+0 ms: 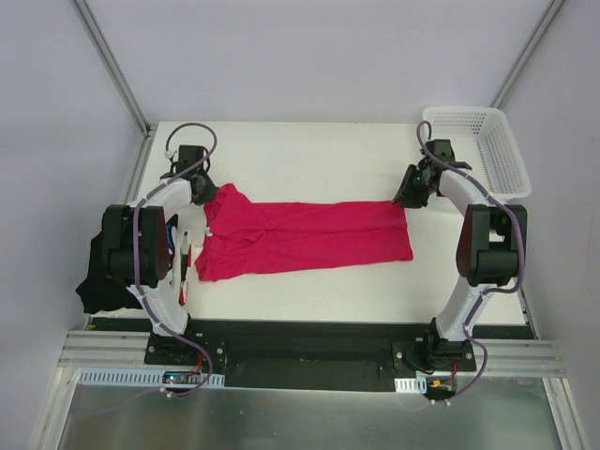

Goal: Fold and stack the t-shirts
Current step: Fold the other side of the tshirt into a rectangle

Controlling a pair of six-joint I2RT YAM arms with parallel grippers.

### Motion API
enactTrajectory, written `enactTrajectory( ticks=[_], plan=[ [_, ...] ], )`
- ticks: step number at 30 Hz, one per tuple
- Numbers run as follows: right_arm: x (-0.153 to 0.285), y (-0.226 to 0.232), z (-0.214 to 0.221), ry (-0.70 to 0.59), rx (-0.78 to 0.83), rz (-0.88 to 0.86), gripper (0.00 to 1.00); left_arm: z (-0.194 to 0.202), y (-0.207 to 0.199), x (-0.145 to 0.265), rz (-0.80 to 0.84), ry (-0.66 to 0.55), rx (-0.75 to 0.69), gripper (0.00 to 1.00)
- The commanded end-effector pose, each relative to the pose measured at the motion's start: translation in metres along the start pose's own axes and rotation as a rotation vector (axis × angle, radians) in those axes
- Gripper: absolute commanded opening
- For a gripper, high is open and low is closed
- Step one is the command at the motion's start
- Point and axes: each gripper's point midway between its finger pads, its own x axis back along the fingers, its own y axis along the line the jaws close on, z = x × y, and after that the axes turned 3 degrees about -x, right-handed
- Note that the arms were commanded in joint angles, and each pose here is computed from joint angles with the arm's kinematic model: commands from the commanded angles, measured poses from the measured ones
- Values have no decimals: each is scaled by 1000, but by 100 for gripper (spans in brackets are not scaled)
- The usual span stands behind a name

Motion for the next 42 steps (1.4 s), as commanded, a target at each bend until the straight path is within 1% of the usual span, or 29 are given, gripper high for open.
enactTrajectory(
  ticks=[1,7,13,26,34,42],
  plan=[
    [18,-13,-17,-51,17,73,32,-42,-20,28,45,-124,-27,0],
    [15,-24,-18,-39,8,111,34,-56,-22,33,43,-158,-40,0],
    [1,-22,-24,-34,-12,98,34,-58,-24,29,46,-155,-45,0],
    [-20,-29,-32,-31,-12,151,35,-65,-32,31,71,-163,-72,0],
    [-42,-19,-36,-9,-15,135,35,-63,-36,27,84,-142,-69,0],
    [-48,-7,-34,10,-10,105,36,-64,-37,25,83,-135,-68,0]
  ],
)
